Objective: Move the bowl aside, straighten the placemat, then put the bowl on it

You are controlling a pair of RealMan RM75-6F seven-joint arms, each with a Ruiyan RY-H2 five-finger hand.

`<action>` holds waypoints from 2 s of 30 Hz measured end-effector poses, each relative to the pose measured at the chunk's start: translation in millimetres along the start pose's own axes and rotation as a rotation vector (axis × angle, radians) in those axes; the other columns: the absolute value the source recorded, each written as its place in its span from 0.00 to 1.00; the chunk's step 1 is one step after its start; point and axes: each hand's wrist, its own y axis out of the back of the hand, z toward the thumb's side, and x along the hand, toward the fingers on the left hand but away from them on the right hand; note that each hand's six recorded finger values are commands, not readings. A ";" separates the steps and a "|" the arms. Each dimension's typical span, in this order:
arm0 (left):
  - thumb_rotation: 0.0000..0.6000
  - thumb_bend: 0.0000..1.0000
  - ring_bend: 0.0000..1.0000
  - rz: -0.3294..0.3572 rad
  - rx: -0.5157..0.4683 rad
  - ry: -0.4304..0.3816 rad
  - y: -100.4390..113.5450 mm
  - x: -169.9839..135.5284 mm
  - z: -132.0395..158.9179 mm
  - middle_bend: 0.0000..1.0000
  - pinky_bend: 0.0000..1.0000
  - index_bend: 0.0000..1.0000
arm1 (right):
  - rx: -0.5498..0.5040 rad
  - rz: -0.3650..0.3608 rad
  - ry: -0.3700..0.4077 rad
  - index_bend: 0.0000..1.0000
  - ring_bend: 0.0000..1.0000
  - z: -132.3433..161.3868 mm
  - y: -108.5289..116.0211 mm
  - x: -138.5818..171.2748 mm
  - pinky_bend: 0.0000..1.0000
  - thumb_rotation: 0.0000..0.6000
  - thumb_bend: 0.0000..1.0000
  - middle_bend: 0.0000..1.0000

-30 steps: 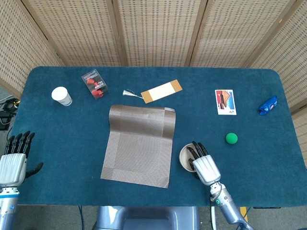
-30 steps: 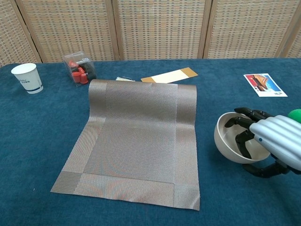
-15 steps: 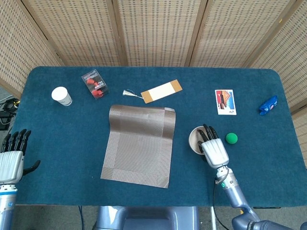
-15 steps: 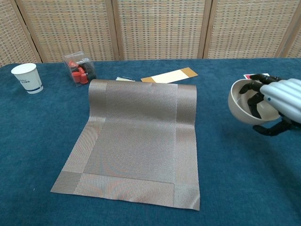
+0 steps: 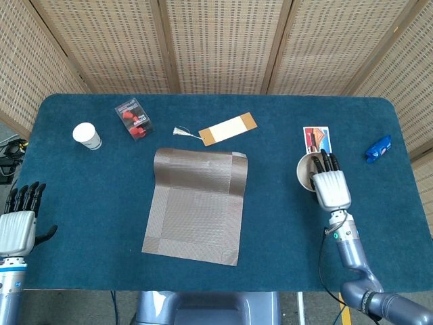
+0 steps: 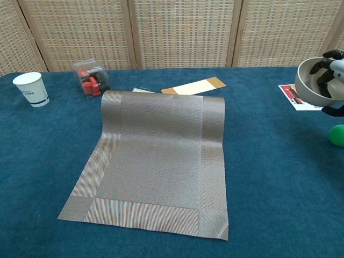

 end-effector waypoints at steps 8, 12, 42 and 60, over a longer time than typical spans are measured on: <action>1.00 0.20 0.00 0.002 -0.005 -0.012 0.6 -1.6 4.3 0.00 0.00 0.00 | 0.001 0.032 -0.029 0.72 0.04 -4.7 -3.0 -28.7 0.18 1.00 0.49 0.27; 1.00 0.20 0.00 0.008 -0.007 -0.009 2.0 -1.6 3.3 0.00 0.00 0.00 | 0.030 0.027 -0.039 0.72 0.04 -2.3 -0.5 -44.2 0.18 1.00 0.47 0.26; 1.00 0.20 0.00 -0.021 0.000 -0.007 -5.5 1.2 1.1 0.00 0.00 0.00 | 0.100 0.151 -0.044 0.62 0.01 15.2 -46.6 -68.1 0.10 1.00 0.33 0.15; 1.00 0.20 0.00 0.000 -0.031 -0.009 5.3 -1.9 0.0 0.00 0.00 0.00 | 0.085 0.136 -0.029 0.36 0.00 25.5 -29.3 -31.9 0.05 1.00 0.24 0.01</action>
